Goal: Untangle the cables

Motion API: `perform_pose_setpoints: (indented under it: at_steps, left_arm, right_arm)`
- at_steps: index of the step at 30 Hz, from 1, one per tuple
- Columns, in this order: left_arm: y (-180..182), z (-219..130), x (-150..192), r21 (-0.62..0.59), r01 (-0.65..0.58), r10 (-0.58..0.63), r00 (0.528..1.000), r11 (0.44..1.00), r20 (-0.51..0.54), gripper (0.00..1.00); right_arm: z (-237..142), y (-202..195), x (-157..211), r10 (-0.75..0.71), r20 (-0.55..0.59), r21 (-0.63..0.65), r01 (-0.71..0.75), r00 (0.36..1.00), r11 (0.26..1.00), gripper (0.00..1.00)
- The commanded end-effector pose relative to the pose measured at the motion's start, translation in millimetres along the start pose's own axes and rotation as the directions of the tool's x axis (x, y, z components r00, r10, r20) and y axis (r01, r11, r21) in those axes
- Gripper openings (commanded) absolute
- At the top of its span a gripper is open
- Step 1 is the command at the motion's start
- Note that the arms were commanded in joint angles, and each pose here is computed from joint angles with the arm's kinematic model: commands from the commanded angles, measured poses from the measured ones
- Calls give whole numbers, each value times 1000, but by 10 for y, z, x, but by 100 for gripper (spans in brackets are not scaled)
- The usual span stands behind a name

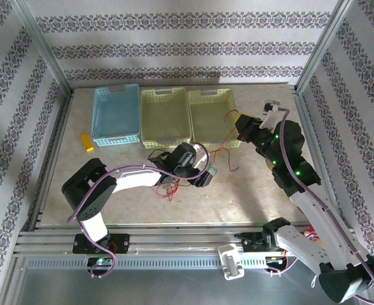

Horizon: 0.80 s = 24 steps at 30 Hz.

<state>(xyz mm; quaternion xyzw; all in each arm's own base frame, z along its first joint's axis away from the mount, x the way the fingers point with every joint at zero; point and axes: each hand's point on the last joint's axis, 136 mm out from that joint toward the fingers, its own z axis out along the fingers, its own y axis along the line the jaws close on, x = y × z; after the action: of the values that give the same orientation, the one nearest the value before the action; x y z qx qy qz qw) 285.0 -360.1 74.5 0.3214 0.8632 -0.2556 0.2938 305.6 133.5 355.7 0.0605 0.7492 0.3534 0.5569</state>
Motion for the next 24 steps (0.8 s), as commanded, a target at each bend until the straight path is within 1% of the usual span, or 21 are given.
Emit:
perform_pose_setpoints:
  at_steps: [1,9,12,15,17,19,21,23,24]
  left_arm:
    - [-83,79,15,20,-58,59,998,998,-21,85]
    - [-110,282,-103,43,-40,40,999,998,20,86]
    - [-121,363,-106,59,-36,35,999,998,13,85]
    - [-140,441,-79,72,-30,30,1000,997,-3,84]
    - [-141,492,-62,71,-27,28,1000,997,-12,80]
    - [-136,555,-28,69,-26,28,999,997,-32,75]
    - [-116,603,19,60,-25,28,998,998,-54,66]
    - [-76,627,55,43,-24,26,998,999,-62,49]
    - [-66,634,71,38,-22,24,998,999,-65,37]
  right_arm:
    - [-31,-53,-22,64,15,-3,-63,998,998,0]
    - [-82,-103,-38,71,24,5,-71,997,997,0]
    - [-79,-117,-33,77,25,9,-77,997,997,0]
    - [-73,-117,-42,79,27,9,-79,997,997,0]
    - [-73,-120,-46,79,30,12,-79,996,997,0]
    - [-82,-123,-69,78,39,14,-78,996,997,0]
    - [-92,-133,-92,78,49,20,-79,996,997,0]
    - [-107,-149,-115,80,59,27,-82,995,996,0]
    - [-116,-161,-125,81,65,32,-83,995,996,0]
